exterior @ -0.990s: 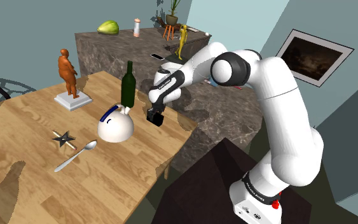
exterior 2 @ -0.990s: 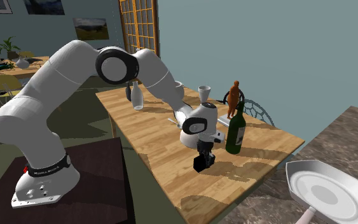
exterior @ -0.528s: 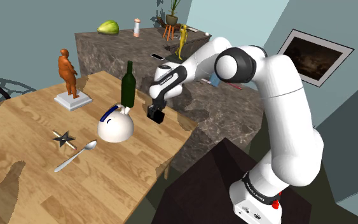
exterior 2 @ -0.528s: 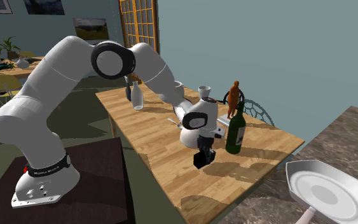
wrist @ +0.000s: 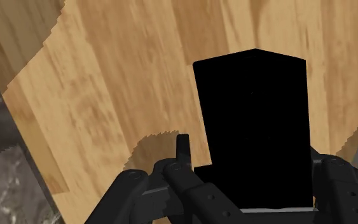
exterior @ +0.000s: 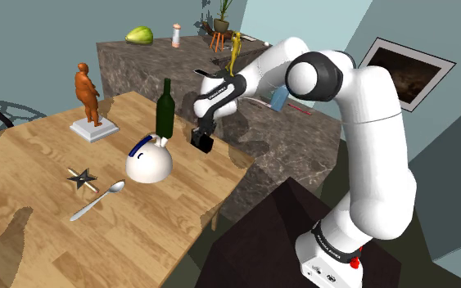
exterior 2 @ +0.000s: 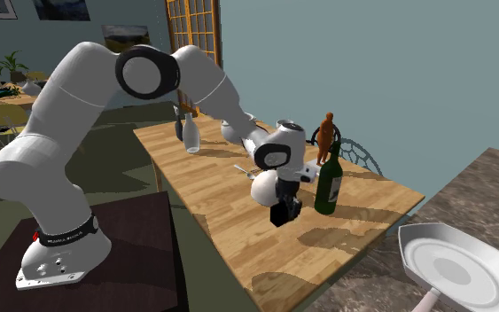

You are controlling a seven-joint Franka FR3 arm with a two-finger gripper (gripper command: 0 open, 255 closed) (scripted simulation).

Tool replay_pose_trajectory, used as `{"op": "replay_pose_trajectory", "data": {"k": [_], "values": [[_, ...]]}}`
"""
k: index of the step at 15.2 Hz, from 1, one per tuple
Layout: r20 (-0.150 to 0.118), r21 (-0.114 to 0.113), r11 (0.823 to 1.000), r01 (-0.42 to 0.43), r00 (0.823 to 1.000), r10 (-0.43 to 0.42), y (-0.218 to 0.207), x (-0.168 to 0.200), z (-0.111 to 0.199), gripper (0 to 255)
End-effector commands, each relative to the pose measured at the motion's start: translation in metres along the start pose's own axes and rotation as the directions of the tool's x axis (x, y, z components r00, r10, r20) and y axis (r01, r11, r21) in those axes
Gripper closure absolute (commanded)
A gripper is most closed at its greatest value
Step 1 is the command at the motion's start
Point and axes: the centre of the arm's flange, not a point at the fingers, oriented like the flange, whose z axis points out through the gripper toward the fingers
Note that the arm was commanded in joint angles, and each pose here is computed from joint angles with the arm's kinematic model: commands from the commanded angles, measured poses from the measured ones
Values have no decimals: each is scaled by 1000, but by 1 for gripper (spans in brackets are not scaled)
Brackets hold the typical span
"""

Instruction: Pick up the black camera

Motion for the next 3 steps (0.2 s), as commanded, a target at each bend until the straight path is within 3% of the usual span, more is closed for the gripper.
{"op": "replay_pose_trajectory", "data": {"k": [1, 3], "values": [[0, 0, 1000, 0, 1000, 0, 0, 1, -11, 255], [0, 0, 1000, 0, 1000, 0, 0, 1, -12, 255]]}}
